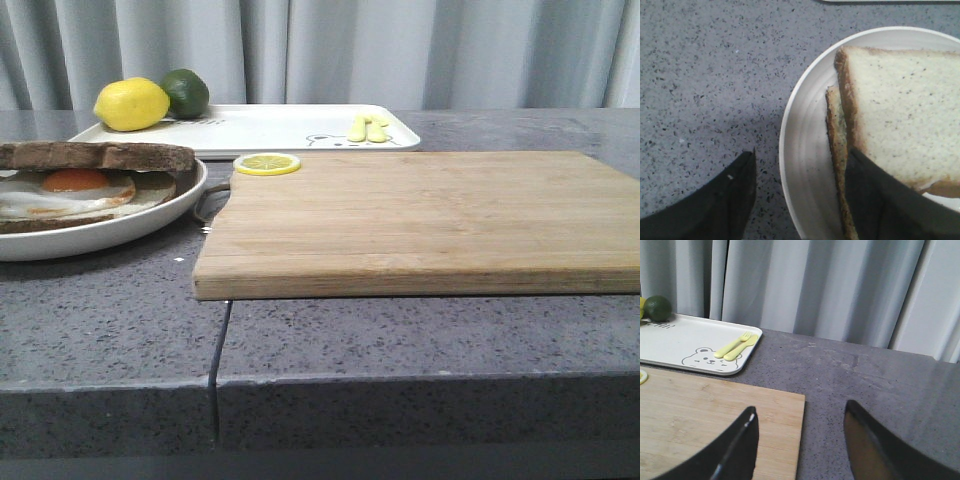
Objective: Place bread and move sandwich to tray
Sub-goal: 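Grip the rim of the white plate with the left gripper, then lift the plate with the left gripper and carry it toward the tray, then lower the plate onto the bear-print tray and release with the left gripper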
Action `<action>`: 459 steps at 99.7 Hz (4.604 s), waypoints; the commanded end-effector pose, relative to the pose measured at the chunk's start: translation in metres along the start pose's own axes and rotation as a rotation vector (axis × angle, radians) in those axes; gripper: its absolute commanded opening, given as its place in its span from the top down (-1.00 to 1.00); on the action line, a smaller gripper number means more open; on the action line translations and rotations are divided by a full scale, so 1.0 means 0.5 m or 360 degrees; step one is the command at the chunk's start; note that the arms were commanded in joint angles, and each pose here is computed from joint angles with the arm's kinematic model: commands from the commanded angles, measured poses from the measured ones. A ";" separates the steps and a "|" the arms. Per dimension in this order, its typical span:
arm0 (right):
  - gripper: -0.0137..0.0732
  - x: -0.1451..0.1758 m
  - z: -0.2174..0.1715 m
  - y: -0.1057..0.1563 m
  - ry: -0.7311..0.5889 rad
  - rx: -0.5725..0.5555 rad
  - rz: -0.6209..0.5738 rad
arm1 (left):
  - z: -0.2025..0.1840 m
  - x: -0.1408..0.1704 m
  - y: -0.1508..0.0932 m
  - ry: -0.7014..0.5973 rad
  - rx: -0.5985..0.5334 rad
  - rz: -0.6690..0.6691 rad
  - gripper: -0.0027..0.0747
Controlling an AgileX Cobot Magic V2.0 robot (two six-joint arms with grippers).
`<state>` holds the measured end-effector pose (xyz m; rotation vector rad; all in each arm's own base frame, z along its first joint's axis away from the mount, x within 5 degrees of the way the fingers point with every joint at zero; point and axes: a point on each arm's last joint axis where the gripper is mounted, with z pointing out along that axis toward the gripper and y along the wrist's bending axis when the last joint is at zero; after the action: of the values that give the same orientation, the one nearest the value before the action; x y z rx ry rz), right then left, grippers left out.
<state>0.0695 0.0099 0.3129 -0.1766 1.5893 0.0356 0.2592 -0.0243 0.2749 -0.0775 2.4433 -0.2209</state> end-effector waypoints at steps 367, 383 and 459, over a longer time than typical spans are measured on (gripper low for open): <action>-0.25 -0.030 -0.003 -0.005 -0.0155 0.0042 -0.0014 | 0.137 -0.376 -0.115 -0.0219 0.0975 -0.0821 0.98; -0.25 -0.030 -0.003 -0.005 -0.0155 0.0042 -0.0014 | 0.192 -0.387 -0.132 -0.0116 0.0929 -0.0768 0.98; -0.25 -0.030 -0.003 -0.005 -0.0155 0.0042 -0.0014 | 0.286 -0.393 -0.115 -0.0121 0.0744 -0.0754 0.98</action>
<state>0.0695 0.0099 0.3129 -0.1766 1.5893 0.0356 0.5066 -0.0769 0.2454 -0.4405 2.3718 -0.9177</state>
